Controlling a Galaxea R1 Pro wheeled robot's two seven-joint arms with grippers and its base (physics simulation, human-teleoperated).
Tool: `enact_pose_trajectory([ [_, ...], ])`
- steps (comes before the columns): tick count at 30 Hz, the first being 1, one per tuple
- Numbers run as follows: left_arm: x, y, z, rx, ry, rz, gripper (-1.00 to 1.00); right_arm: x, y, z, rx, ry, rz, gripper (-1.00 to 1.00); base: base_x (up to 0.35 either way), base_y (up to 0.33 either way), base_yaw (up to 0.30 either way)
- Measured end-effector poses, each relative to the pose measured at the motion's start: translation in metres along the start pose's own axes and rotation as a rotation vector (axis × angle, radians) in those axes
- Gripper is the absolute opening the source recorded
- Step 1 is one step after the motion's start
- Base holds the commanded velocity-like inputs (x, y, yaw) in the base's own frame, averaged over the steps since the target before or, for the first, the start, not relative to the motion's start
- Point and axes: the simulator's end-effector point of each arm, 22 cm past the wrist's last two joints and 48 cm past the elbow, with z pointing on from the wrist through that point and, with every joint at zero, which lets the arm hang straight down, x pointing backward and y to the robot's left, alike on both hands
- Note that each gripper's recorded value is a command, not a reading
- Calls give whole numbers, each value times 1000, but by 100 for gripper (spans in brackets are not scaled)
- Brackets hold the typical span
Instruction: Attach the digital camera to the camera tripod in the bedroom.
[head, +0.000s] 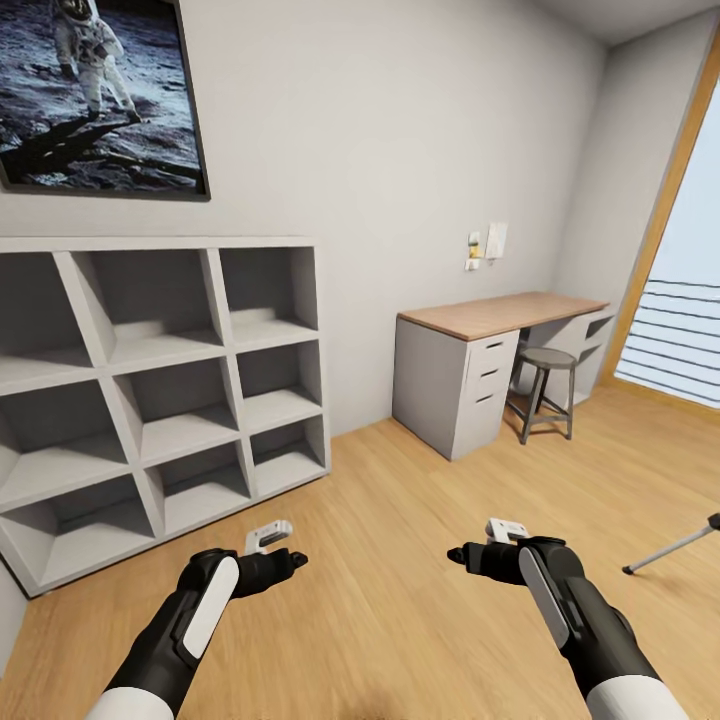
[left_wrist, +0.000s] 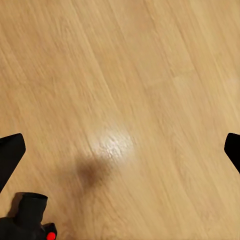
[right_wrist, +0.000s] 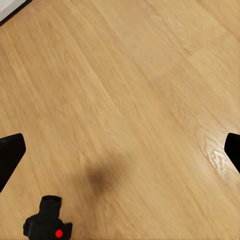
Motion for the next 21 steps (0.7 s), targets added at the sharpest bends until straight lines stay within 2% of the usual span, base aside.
enact_pose_trajectory([
  [21, 29, 21, 28, -1, -2, -4, 100, 30, -10, 27, -8, -3, 3, 100, 0, 0, 0],
])
